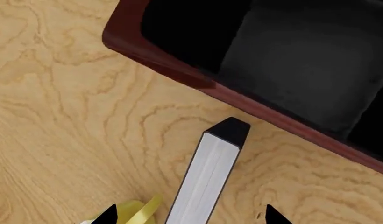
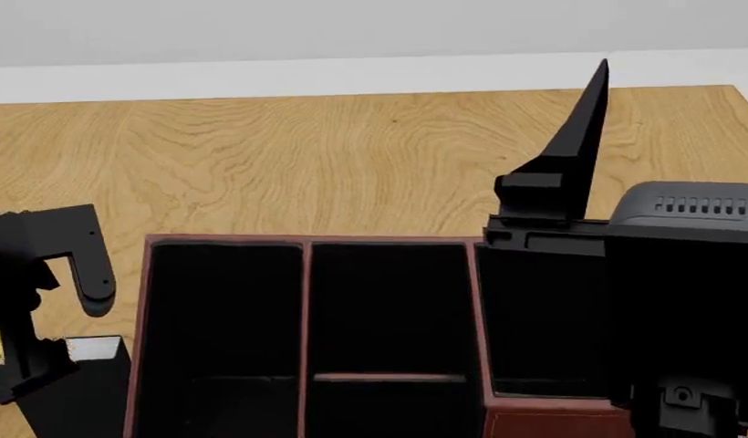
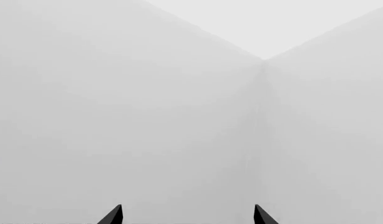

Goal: Pick up the book and place it in the back compartment of the caddy.

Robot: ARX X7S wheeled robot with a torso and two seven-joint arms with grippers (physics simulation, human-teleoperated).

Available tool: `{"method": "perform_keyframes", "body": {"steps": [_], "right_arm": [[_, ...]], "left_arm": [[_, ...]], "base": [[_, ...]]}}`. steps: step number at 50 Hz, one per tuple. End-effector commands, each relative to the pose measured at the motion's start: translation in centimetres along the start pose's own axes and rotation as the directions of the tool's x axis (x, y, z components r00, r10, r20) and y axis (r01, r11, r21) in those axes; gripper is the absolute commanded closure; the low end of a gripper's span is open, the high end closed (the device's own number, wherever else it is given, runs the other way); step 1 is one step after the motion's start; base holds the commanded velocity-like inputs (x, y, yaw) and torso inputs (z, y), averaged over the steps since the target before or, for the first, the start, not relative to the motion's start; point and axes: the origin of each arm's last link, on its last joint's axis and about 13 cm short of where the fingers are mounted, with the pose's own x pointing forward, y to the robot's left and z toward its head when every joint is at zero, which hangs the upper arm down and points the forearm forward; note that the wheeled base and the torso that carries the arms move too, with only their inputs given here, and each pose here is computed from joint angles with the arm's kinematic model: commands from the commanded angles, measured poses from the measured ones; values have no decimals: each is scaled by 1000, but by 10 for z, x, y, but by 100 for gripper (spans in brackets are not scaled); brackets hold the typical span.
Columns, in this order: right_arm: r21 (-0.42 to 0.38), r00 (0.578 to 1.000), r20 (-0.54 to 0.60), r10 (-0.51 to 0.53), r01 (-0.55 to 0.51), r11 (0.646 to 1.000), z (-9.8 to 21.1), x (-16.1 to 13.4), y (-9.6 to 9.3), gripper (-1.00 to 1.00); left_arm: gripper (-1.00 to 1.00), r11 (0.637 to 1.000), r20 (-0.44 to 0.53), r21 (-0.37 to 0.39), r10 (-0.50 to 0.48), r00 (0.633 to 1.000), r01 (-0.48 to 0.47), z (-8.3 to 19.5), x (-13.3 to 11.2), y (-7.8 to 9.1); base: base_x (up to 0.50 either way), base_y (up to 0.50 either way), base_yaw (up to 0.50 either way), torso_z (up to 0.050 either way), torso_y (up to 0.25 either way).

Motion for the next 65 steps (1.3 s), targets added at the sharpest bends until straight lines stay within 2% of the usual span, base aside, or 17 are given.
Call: {"method": "perform_keyframes", "body": {"steps": [1, 21, 32, 45, 65], "right_arm": [[-13, 1000, -5, -1, 1, 1000, -5, 1, 0, -100], [-37, 1000, -10, 17, -17, 999, -5, 0, 4, -100], [-55, 999, -20, 35, -36, 998, -2, 5, 13, -100], [-65, 998, -35, 50, -52, 997, -5, 6, 17, -100], [-87, 994, -65, 84, -89, 992, -12, 12, 25, -100]], "left_arm": [[-100, 1000, -3, 25, -12, 1000, 12, -1, 8, -4], [-100, 999, -19, 45, -2, 1000, 3, -11, 24, -12], [-100, 999, -6, 41, -2, 1000, 2, -14, 31, -17], [-100, 999, -51, 46, -3, 999, 5, -19, 39, -23], [-100, 1000, -63, 8, 7, 998, -7, -33, 45, -27]], "base": [[0, 0, 0, 0, 0], [0, 0, 0, 0, 0], [0, 0, 0, 0, 0], [0, 0, 0, 0, 0], [0, 0, 0, 0, 0]]}}
